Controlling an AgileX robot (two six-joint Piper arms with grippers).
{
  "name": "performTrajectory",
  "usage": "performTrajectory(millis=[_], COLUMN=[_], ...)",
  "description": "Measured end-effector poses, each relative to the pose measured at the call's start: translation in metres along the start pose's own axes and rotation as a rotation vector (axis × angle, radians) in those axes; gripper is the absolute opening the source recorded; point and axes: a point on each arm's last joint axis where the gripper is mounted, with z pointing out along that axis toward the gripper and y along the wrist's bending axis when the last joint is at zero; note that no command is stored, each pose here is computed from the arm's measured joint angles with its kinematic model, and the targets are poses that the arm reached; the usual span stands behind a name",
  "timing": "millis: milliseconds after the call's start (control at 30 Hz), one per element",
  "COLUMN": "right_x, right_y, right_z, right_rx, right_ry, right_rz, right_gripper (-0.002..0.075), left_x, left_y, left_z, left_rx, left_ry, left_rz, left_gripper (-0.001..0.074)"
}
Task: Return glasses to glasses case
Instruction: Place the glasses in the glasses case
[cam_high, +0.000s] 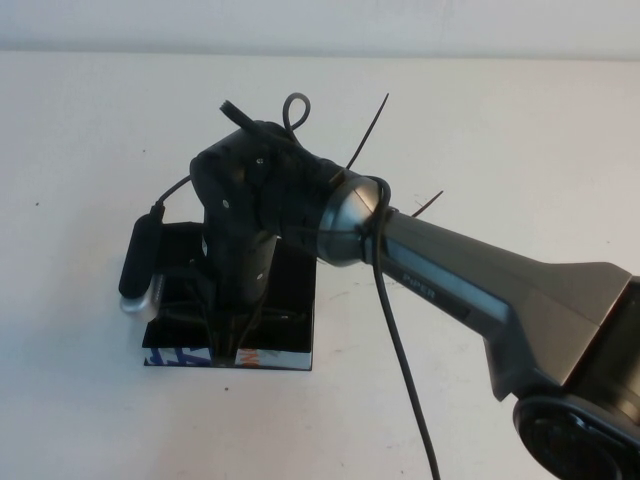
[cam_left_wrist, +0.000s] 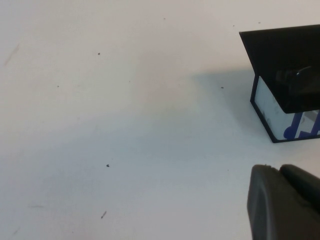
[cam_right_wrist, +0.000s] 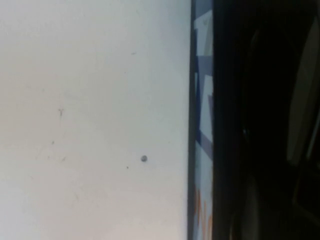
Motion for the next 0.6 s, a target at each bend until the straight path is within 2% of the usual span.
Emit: performTrajectory(millis=[433, 533, 600], right_x=[0.0001, 0.0002, 0.0006], right_y=[0.0006, 0.0006, 0.0002], right_z=[0.005, 0.0062, 0.0062], right_rx=[-0.006, -0.008, -0.003], right_ry=[0.007, 0.009, 0.014], right_rz=[-0.001, 0.001, -0.001], right_gripper=[0.0064, 0.0127, 0.0201], left_x=[0.0, 0.0, 0.0], left_y=[0.0, 0.0, 0.0], left_z=[0.0, 0.0, 0.0], left_rx=[0.0, 0.0, 0.0], left_ry=[0.0, 0.0, 0.0], left_rz=[0.0, 0.0, 0.0], left_gripper=[-0.0004, -0.0004, -0.0004])
